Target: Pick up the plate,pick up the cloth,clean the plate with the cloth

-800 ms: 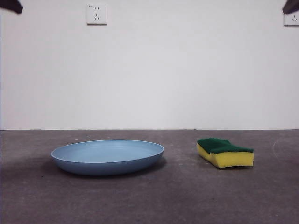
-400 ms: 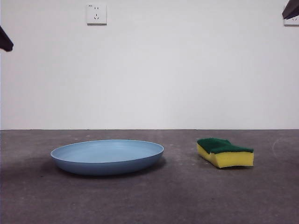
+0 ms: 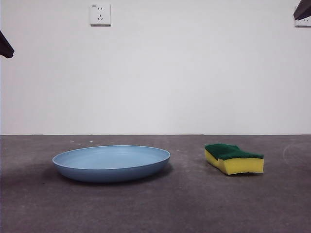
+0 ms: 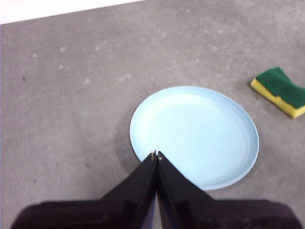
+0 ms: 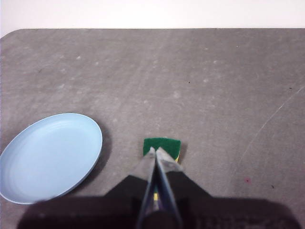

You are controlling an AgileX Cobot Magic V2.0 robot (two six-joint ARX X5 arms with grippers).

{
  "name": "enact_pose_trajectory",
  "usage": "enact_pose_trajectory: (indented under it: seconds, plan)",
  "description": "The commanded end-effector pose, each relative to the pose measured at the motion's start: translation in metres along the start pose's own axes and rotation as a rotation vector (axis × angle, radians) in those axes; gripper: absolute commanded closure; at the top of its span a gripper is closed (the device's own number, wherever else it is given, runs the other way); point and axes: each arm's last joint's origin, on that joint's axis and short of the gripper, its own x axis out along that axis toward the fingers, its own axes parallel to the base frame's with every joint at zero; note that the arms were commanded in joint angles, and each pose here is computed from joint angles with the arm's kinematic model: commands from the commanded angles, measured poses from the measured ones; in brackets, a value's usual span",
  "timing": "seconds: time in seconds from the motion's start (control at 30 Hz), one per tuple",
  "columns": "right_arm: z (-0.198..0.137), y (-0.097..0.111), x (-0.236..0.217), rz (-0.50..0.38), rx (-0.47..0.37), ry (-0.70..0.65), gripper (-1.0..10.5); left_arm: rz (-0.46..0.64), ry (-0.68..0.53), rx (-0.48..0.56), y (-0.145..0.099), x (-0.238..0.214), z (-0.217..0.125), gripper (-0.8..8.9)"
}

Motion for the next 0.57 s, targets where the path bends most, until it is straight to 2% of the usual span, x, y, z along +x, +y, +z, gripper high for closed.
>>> enact_pose_trajectory:
  seconds: [0.03,0.17,0.33,0.57]
  plan:
    - [-0.001,0.000,0.001,-0.001,0.008,-0.001,9.6,0.037,-0.029,0.036,0.002,-0.012,-0.001,8.15]
    - [-0.001,0.000,0.001,-0.001,0.008,-0.001,9.6,0.073,-0.146,0.020,0.007,-0.033,0.001,8.15]
    - [-0.001,0.000,0.001,-0.002,0.008,-0.002,9.6,0.179,-0.292,-0.021,0.019,-0.049,-0.002,8.15]
    - [-0.001,0.000,0.001,-0.002,0.008,-0.001,9.6,0.241,-0.360,-0.041,0.030,-0.031,-0.039,8.15]
